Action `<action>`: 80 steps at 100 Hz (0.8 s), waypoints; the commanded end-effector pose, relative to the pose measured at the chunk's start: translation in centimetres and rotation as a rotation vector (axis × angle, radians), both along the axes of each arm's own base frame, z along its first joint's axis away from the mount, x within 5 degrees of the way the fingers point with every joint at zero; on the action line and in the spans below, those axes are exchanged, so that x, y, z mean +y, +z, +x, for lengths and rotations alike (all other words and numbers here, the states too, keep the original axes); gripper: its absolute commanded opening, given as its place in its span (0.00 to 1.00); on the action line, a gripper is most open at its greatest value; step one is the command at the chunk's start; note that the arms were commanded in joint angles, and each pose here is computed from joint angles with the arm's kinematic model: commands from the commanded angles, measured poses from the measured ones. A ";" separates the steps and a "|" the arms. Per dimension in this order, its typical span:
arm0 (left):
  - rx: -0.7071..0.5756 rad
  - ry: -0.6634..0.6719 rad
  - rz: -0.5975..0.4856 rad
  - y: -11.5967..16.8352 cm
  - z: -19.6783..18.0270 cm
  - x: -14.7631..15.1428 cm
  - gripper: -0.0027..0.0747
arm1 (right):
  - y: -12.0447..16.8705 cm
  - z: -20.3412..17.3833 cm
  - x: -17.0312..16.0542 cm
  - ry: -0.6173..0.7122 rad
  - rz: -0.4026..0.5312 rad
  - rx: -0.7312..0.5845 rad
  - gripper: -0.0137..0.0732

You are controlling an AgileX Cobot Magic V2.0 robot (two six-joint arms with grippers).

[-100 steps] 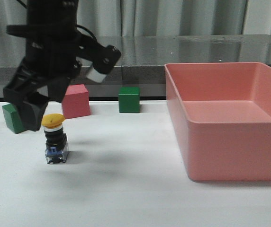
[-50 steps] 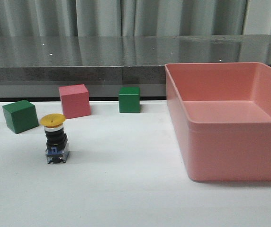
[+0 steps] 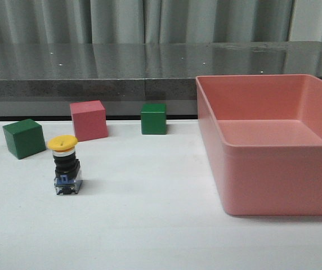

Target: Place and stand button with both arms

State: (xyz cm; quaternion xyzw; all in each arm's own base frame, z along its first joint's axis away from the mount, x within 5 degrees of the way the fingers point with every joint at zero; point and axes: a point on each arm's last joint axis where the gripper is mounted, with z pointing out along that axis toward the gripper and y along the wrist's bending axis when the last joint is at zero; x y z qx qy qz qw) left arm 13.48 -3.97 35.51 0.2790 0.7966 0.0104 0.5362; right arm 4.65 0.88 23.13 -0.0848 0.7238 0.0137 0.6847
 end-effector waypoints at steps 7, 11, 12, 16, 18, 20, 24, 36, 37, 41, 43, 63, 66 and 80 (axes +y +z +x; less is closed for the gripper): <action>-0.214 0.026 -0.109 -2.2 -4.6 1.2 0.01 | 1.5 -0.1 -0.1 -0.013 0.005 -0.090 0.09; -0.256 0.028 -0.120 -3.3 -5.8 1.5 0.01 | 1.5 -0.1 -0.1 -0.013 0.005 -0.090 0.09; -0.268 0.029 -0.123 -3.4 -6.0 1.6 0.01 | 1.5 -0.1 -0.1 -0.013 0.005 -0.090 0.09; -0.312 0.031 -0.138 -4.3 -7.1 1.9 0.01 | 1.5 -0.1 -0.1 -0.013 0.005 -0.090 0.09; -0.332 0.031 -0.143 -4.8 -7.6 2.0 0.01 | 1.5 -0.1 -0.1 -0.013 0.005 -0.090 0.09; -0.349 0.032 -0.147 -5.4 -8.0 2.1 0.01 | 1.5 -0.1 -0.1 -0.013 0.005 -0.090 0.09; -0.382 0.033 -0.156 -6.0 -8.7 2.3 0.01 | 1.5 -0.1 -0.1 -0.013 0.005 -0.090 0.09; -0.462 0.030 -0.177 -8.0 -10.4 2.7 0.01 | 1.5 -0.1 -0.1 -0.013 0.005 -0.090 0.09; -0.473 0.030 -0.180 -8.0 -10.6 2.8 0.01 | 1.5 -0.1 -0.1 -0.013 0.005 -0.090 0.09; -0.464 0.030 -0.178 -8.6 -10.5 2.7 0.01 | 1.5 0.0 -0.1 -0.012 0.004 -0.087 0.09; -0.455 0.031 -0.173 -8.8 -10.4 2.7 0.01 | 1.5 0.0 -0.1 -0.012 0.004 -0.086 0.09; -0.376 0.029 -0.154 -9.4 -9.7 2.5 0.01 | 1.5 0.0 -0.1 -0.012 0.004 -0.086 0.09; -0.371 0.029 -0.155 -9.6 -9.6 2.5 0.01 | 1.5 0.0 -0.1 -0.012 0.004 -0.086 0.09; -0.386 0.039 -0.172 -10.4 -9.2 2.4 0.01 | 1.5 0.0 -0.1 -0.012 0.004 -0.086 0.09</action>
